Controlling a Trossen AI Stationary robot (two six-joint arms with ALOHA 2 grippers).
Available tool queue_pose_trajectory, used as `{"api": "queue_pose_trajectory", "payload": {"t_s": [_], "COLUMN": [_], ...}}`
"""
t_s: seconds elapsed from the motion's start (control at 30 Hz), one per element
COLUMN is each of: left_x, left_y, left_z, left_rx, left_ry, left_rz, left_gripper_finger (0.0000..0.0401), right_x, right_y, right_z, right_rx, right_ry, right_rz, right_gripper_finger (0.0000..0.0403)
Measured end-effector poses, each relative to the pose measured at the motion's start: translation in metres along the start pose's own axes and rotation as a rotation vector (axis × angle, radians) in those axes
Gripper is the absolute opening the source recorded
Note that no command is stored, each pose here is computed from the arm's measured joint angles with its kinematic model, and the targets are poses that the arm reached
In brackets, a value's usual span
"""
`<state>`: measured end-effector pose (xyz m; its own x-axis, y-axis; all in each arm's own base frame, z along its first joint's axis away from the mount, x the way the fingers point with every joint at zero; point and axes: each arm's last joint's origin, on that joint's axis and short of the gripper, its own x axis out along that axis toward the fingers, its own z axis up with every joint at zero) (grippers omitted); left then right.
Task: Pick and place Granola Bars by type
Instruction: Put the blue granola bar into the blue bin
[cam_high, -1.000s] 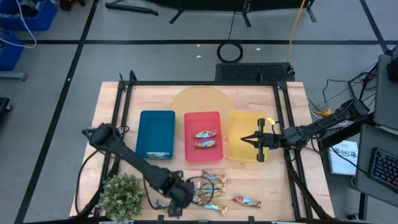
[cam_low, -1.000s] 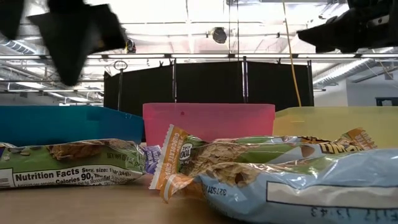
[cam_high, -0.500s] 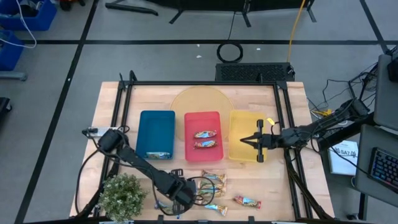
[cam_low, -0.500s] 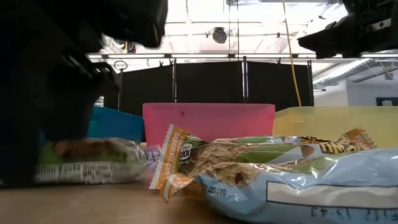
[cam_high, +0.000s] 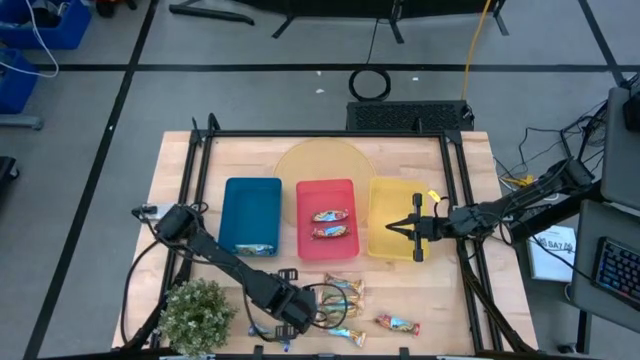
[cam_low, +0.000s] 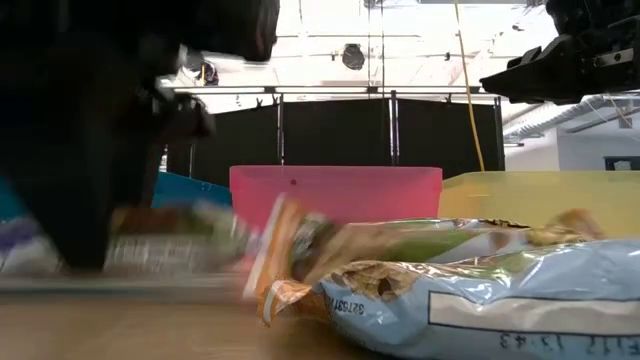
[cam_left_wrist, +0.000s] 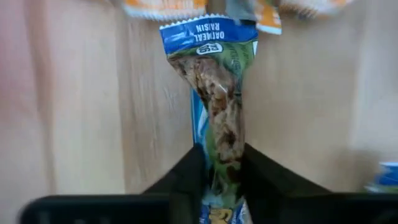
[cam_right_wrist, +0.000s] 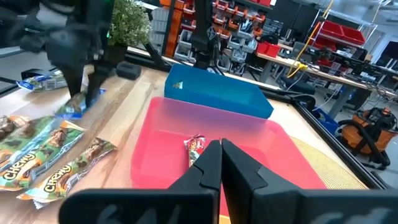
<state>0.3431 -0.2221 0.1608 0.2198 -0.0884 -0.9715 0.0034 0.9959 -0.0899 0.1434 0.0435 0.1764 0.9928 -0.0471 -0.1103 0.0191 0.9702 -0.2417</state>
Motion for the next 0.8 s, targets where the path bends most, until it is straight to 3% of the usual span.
{"api": "queue_pose_trajectory", "payload": {"t_s": [0.1, 0.3, 0.47, 0.53, 0.6, 0.7, 0.8], "left_x": [-0.017, -0.072, -0.134, -0.158, -0.173, -0.180, -0.164], "left_y": [0.004, 0.021, 0.056, 0.075, 0.093, 0.118, 0.137], "left_z": [0.001, -0.010, -0.036, -0.047, -0.055, -0.063, -0.070], "left_rx": [-0.004, -0.013, -0.020, -0.045, -0.092, -0.156, -0.146], "left_ry": [-0.014, -0.026, -0.036, -0.066, -0.089, -0.093, -0.053], "left_rz": [-0.005, 0.079, 0.347, 0.503, 0.583, 0.521, 0.413], "left_gripper_finger": [0.0038, 0.0033, 0.0054, 0.0047, 0.0033, 0.0027, 0.0027], "right_x": [0.000, 0.000, 0.000, 0.000, 0.000, 0.000, 0.000], "right_y": [0.000, 0.000, 0.000, 0.000, 0.000, 0.000, 0.000], "right_z": [0.000, 0.001, 0.000, 0.001, 0.000, 0.000, 0.000], "right_rx": [-0.006, -0.020, -0.023, -0.023, -0.027, -0.026, -0.026], "right_ry": [-0.001, -0.005, -0.005, -0.006, -0.005, -0.004, -0.004], "right_rz": [0.000, -0.001, -0.001, -0.001, -0.001, -0.001, -0.001], "right_gripper_finger": [0.0001, 0.0001, 0.0001, 0.0001, 0.0001, 0.0000, 0.0000]}}
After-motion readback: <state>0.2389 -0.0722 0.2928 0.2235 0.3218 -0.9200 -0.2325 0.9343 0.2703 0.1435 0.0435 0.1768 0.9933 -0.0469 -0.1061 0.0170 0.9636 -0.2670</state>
